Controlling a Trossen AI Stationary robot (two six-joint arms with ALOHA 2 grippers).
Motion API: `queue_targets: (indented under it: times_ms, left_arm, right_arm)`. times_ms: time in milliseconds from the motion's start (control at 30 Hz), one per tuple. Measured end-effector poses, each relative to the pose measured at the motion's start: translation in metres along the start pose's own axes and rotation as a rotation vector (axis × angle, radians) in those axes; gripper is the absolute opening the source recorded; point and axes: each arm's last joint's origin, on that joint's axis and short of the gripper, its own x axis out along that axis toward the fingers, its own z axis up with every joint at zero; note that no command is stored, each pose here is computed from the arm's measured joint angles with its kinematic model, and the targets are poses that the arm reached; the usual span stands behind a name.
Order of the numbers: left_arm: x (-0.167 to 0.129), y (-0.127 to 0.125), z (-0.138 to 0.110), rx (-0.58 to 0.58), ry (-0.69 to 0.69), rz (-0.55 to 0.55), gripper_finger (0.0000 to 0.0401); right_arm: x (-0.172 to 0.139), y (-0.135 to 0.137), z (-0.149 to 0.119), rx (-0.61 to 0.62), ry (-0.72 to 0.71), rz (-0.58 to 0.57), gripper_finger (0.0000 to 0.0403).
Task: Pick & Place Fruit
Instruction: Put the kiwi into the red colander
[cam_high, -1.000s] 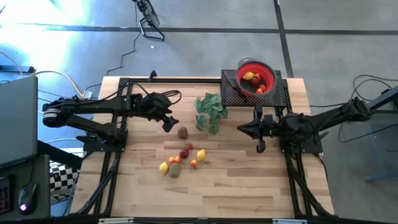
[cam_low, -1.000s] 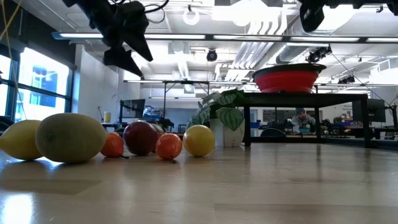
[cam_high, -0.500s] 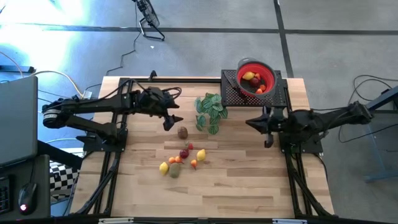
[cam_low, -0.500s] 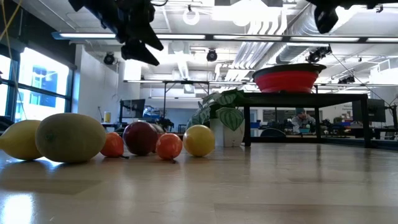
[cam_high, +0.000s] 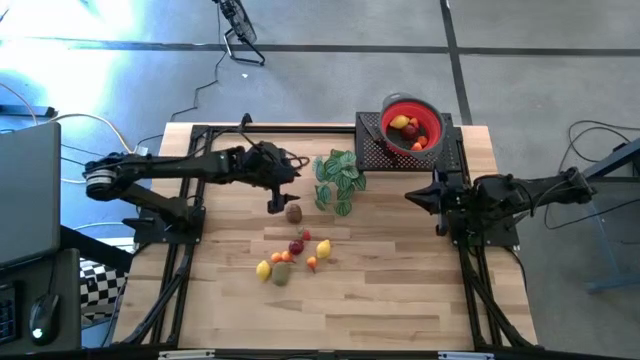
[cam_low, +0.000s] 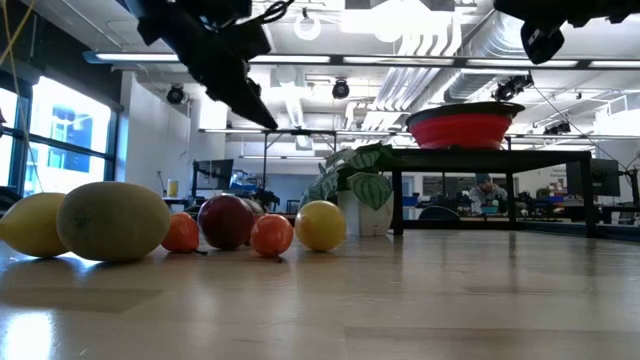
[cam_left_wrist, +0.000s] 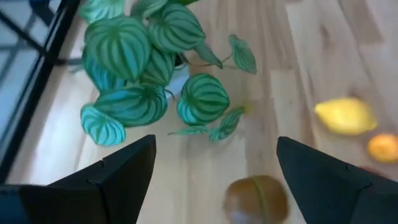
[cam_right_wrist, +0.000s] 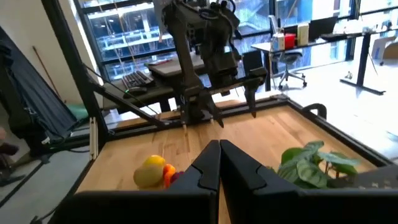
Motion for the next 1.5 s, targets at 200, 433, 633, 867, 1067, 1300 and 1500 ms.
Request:
queue_targets:
  times_ms: [200,433,633,867,1067,1300,1500]
  left_arm:
    - [0.015,0.0,-0.005,0.173,0.044,-0.015,0.0329]
    - [0.027,-0.002,-0.011,0.25,0.074,-0.086,0.0329]
    - [0.028,-0.002,-0.011,0.257,0.064,-0.112,0.0329]
    - [0.028,-0.002,-0.011,0.237,0.066,-0.112,0.0329]
    - [0.027,-0.003,-0.014,0.091,0.103,-0.116,0.0329]
    - [0.027,-0.005,-0.014,-0.179,0.114,-0.166,0.0329]
    - [0.026,-0.007,-0.021,-0.292,0.199,-0.157,0.0329]
  right_arm:
    - [0.0,-0.001,-0.002,0.0,0.023,-0.007,0.0002]
    - [0.0,-0.001,-0.002,-0.002,0.022,-0.011,0.0002]
    - [0.0,-0.002,-0.003,-0.005,0.022,-0.039,0.0002]
    - [0.0,-0.002,-0.003,-0.006,0.024,-0.039,0.0002]
    - [0.0,-0.002,-0.003,-0.006,0.024,-0.039,0.0002]
    - [0.0,-0.002,-0.003,-0.006,0.024,-0.039,0.0002]
    - [0.001,-0.001,-0.003,-0.008,0.029,-0.04,0.0002]
